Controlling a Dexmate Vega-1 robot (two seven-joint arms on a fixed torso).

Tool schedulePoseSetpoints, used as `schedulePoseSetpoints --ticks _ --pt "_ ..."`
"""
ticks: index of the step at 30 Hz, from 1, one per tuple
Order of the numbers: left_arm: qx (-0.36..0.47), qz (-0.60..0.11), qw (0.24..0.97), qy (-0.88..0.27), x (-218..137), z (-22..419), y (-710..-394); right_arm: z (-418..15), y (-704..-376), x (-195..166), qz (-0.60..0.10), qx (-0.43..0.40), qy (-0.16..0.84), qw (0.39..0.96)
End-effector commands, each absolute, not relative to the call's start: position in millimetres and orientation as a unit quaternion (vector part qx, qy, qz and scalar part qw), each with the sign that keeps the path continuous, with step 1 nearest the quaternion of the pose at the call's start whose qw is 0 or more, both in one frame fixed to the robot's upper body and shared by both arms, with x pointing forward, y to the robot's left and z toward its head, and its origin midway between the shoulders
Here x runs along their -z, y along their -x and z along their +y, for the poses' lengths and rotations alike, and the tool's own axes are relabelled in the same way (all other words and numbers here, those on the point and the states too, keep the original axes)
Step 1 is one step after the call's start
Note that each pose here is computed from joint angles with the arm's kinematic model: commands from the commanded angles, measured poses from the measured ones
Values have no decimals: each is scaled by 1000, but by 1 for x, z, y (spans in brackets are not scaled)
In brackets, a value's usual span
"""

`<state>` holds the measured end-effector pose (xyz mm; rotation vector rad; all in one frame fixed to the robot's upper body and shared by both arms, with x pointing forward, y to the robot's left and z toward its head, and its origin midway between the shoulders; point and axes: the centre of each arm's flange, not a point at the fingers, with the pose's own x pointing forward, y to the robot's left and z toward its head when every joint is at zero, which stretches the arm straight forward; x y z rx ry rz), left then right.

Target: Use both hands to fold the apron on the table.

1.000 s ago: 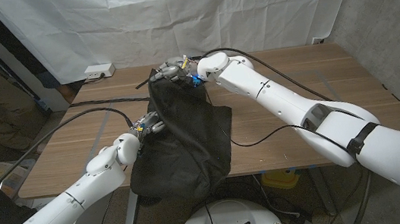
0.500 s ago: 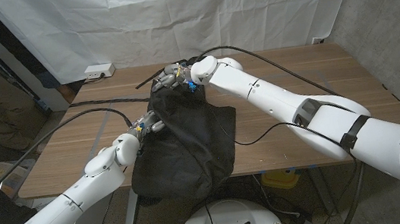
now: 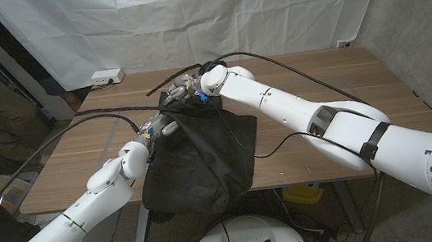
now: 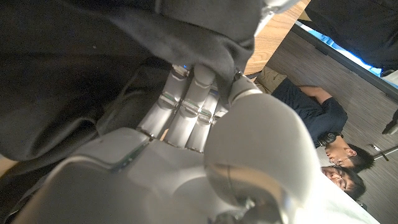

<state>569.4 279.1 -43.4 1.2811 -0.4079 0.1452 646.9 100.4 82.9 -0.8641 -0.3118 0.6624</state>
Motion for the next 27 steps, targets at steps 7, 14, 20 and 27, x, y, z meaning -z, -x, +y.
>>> schedulePoseSetpoints --ticks 7,14,20,27 --pt "-337 -380 669 -542 35 270 -508 114 -661 -80 -148 -313 419 840" --pt "-382 -327 613 -609 18 281 -490 113 -662 -80 -152 -307 410 845" --pt "-296 -204 642 -677 -20 302 -478 114 -662 -84 -160 -303 406 847" --pt "-365 -248 605 -663 -35 312 -456 118 -661 -86 -161 -308 406 845"
